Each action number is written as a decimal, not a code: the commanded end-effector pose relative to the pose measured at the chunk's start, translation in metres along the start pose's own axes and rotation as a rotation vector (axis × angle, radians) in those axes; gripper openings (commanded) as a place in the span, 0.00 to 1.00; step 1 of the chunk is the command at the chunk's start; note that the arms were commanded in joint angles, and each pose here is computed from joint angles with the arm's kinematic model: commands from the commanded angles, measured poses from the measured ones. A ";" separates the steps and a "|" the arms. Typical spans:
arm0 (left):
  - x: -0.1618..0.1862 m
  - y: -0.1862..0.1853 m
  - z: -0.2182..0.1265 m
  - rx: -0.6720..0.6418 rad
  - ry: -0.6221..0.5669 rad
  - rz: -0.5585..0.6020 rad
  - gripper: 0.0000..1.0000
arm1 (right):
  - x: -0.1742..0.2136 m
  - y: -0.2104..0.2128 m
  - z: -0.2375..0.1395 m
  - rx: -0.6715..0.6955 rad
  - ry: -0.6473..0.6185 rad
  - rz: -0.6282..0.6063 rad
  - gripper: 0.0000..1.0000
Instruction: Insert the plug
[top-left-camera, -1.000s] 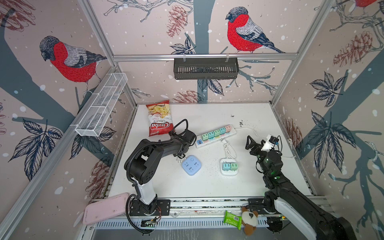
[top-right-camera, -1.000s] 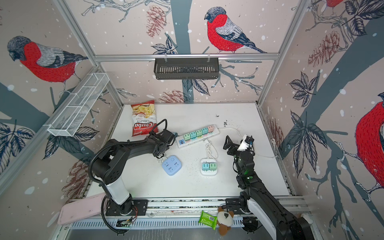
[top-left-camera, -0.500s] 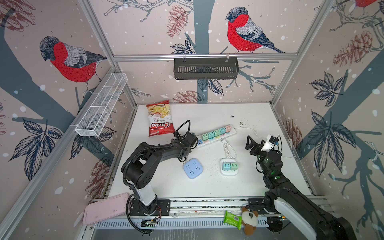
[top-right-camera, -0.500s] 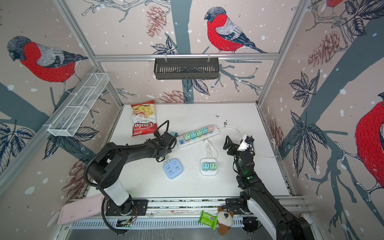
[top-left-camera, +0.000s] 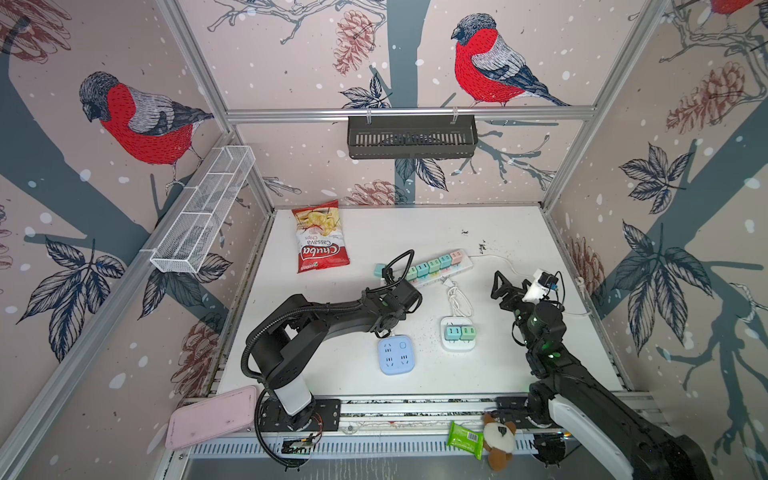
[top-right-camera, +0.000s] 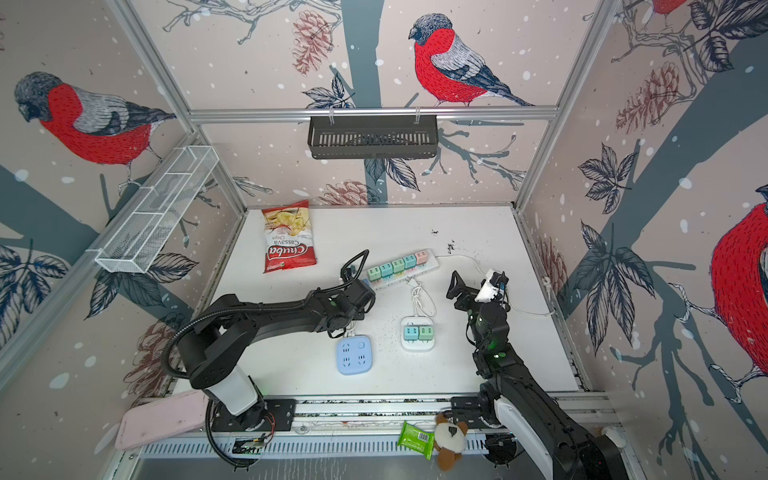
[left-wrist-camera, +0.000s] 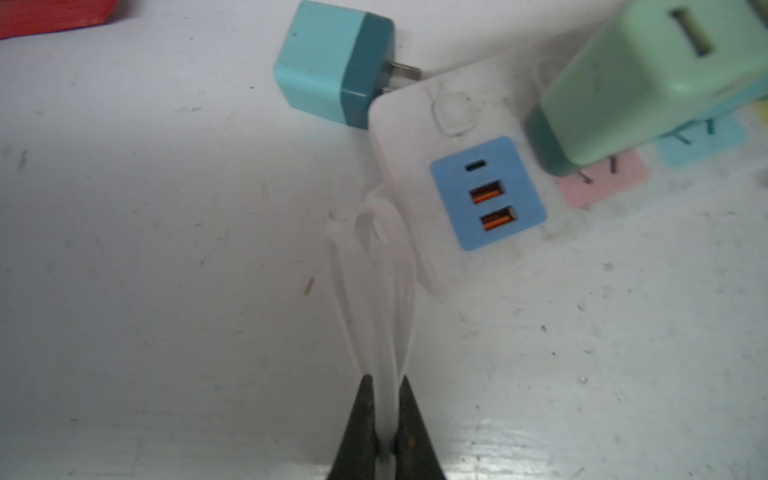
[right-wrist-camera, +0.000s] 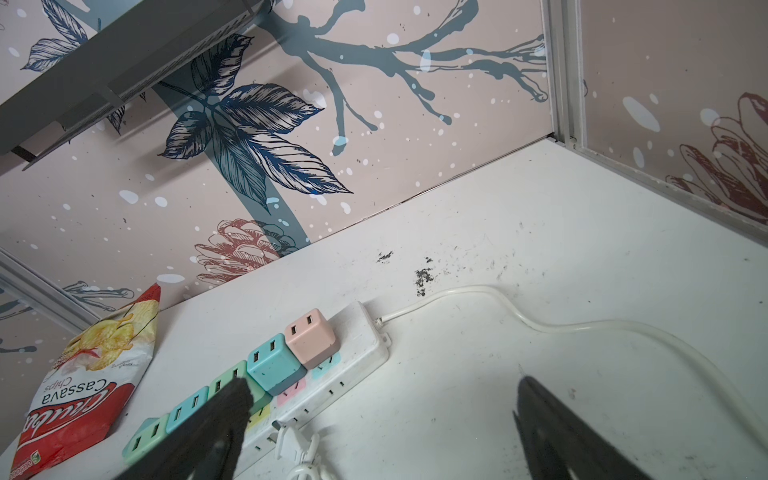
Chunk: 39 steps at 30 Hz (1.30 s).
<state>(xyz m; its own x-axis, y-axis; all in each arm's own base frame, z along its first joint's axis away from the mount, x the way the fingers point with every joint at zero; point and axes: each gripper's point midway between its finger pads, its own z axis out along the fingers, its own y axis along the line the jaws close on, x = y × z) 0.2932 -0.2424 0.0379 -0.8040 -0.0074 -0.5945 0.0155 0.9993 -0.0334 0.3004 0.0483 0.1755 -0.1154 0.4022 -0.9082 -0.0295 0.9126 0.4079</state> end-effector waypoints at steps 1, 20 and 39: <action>-0.003 -0.021 -0.002 0.047 -0.016 0.047 0.00 | -0.007 0.003 0.000 -0.011 -0.024 -0.005 1.00; -0.034 -0.038 -0.045 0.171 -0.134 0.057 0.74 | -0.006 0.003 0.000 -0.012 -0.021 -0.005 1.00; -0.102 0.068 -0.062 0.037 -0.329 -0.246 0.74 | -0.006 0.004 0.001 -0.016 -0.023 -0.005 1.00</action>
<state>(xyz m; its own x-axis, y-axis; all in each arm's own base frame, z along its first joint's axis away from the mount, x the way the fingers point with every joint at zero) 0.3313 -0.1668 0.1436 -0.5535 -0.2007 -0.8083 -0.1245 0.9796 -0.1580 0.3006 0.0483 0.1748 -0.1177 0.4016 -0.9082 -0.0285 0.9128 0.4073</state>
